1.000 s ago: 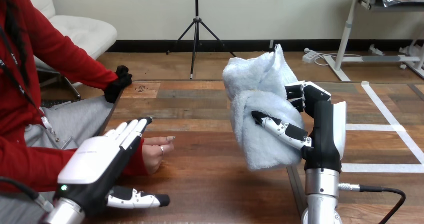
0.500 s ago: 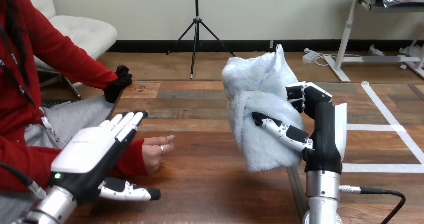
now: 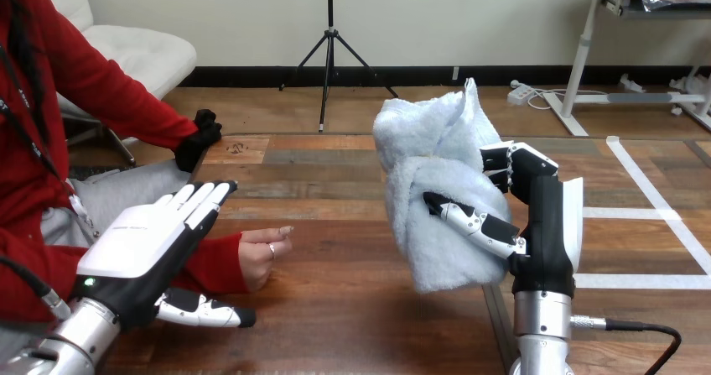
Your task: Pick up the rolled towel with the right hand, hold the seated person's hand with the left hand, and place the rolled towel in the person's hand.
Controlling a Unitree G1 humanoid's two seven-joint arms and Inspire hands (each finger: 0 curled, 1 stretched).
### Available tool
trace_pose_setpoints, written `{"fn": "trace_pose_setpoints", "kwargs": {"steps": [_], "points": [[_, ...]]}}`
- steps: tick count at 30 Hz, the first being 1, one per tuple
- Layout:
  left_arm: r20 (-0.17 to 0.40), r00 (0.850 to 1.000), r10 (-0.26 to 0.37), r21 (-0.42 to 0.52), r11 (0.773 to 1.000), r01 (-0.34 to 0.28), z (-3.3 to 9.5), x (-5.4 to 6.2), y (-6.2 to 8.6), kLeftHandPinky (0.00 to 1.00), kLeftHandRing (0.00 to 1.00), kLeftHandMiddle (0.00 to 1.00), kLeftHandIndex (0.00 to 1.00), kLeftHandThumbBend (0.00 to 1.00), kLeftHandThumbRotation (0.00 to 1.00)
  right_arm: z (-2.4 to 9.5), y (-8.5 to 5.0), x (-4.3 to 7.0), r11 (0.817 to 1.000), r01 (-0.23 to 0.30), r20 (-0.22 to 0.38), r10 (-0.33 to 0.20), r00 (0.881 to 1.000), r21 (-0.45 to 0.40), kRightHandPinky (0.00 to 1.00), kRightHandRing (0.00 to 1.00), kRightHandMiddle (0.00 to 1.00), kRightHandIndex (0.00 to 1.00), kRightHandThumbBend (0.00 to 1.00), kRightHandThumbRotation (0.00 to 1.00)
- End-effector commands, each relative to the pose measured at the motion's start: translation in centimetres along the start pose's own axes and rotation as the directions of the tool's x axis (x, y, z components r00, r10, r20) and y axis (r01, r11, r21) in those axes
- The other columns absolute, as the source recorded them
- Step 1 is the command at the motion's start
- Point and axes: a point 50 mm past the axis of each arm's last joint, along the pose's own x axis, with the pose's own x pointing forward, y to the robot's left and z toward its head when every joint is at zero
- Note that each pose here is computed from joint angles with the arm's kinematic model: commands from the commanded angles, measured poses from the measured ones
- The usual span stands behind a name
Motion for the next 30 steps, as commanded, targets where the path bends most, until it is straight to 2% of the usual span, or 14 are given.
{"fn": "trace_pose_setpoints", "kwargs": {"steps": [1,16,24,30], "points": [[0.019,0.999,0.04,0.062,0.997,-0.041,-0.5,1.5,1.8,0.97,1.0,1.0,1.0,1.0,0.52,1.8,0.4,1.7,0.996,0.038,0.104,-0.046,0.994,0.08,0.28,0.36,0.44,0.44,0.75,0.0],[-0.035,0.999,0.0,0.101,0.995,0.004,-2.0,2.4,1.1,0.96,1.0,1.0,1.0,1.0,0.57,1.9,0.2,1.6,0.993,0.046,0.114,-0.059,0.992,0.111,0.29,0.36,0.45,0.44,0.75,0.0],[-0.071,0.997,-0.026,0.113,0.993,0.034,-2.7,2.8,0.8,0.97,1.0,1.0,1.0,1.0,0.56,2.1,0.1,1.5,0.99,0.048,0.127,-0.065,0.99,0.129,0.28,0.36,0.45,0.44,0.75,0.0],[-0.101,0.993,-0.068,0.061,0.995,0.074,-3.2,3.1,0.5,0.98,1.0,1.0,1.0,1.0,0.56,2.4,0.1,1.4,0.988,0.047,0.147,-0.068,0.987,0.146,0.28,0.35,0.45,0.44,0.75,0.0]]}}
